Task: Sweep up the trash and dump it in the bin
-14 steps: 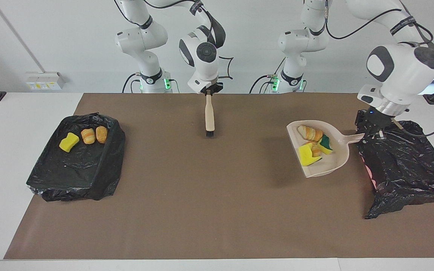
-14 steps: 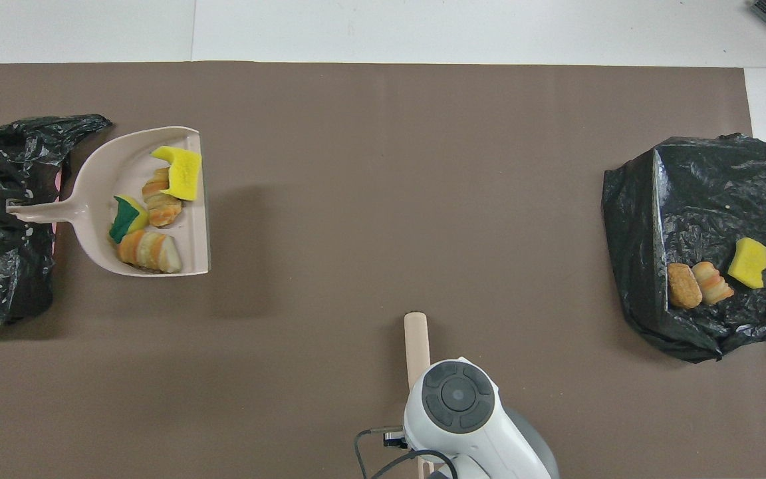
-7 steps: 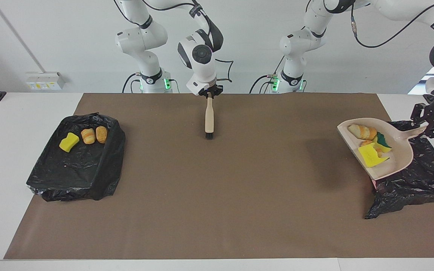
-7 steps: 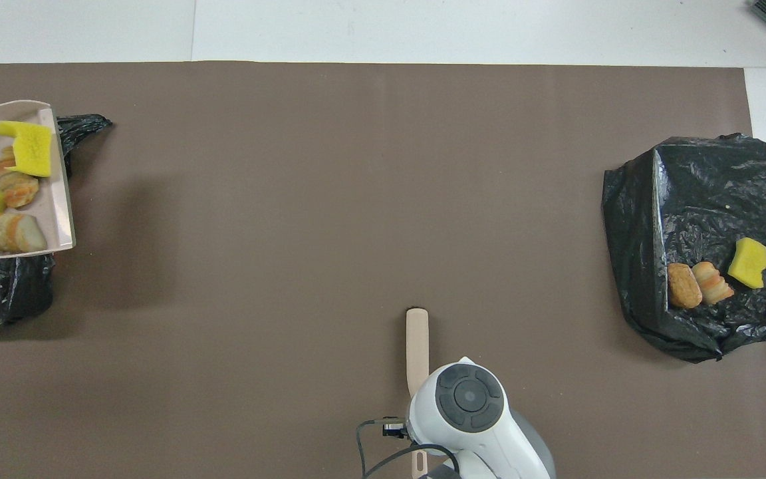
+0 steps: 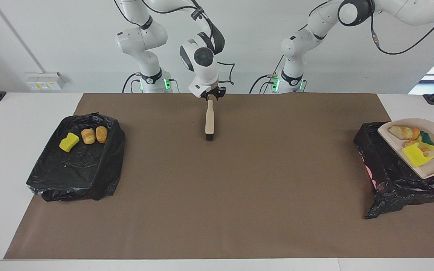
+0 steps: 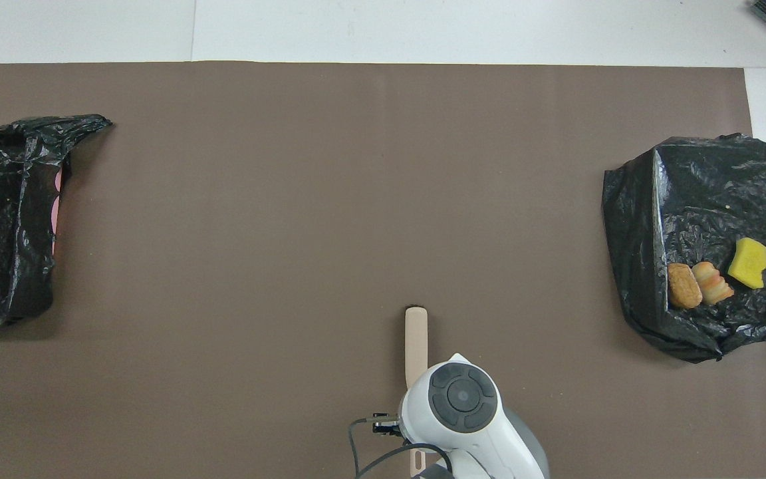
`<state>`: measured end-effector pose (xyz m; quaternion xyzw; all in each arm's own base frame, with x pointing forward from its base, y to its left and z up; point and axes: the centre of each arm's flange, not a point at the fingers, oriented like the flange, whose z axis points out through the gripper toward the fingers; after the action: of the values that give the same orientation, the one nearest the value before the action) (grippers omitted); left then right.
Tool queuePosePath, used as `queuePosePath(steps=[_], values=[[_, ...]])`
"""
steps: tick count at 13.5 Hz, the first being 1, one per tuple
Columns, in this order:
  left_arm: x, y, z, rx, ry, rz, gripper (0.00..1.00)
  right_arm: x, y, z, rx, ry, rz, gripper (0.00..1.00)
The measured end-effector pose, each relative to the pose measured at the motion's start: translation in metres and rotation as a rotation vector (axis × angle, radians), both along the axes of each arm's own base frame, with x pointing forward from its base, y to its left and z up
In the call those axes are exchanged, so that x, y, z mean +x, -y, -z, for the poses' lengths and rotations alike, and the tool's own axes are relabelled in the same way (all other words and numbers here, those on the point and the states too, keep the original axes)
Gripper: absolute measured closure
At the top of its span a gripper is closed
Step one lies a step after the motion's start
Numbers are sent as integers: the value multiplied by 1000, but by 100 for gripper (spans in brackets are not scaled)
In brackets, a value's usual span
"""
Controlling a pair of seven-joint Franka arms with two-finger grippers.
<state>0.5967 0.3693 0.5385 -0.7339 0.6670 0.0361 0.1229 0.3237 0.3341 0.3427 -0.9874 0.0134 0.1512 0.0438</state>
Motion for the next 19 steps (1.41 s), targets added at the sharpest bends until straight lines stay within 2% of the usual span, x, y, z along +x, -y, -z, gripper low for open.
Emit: queuePosePath(steps=[3, 5, 7, 10, 15, 19], values=[[9, -2, -13, 228, -29, 85, 68, 33, 6, -28, -23, 112, -34, 0], [21, 9, -15, 346, -63, 145, 68, 65, 26, -47, -41, 178, -9, 0], [32, 24, -15, 422, -91, 169, 68, 99, 56, -64, -56, 234, 27, 0], [34, 27, -21, 557, -138, 172, 68, 132, 88, -88, -92, 304, 53, 0], [31, 42, -47, 748, -157, 152, 68, 158, 106, -148, -99, 321, 99, 0], [29, 99, -40, 875, -138, 132, 68, 177, 141, -207, -104, 326, 140, 0]])
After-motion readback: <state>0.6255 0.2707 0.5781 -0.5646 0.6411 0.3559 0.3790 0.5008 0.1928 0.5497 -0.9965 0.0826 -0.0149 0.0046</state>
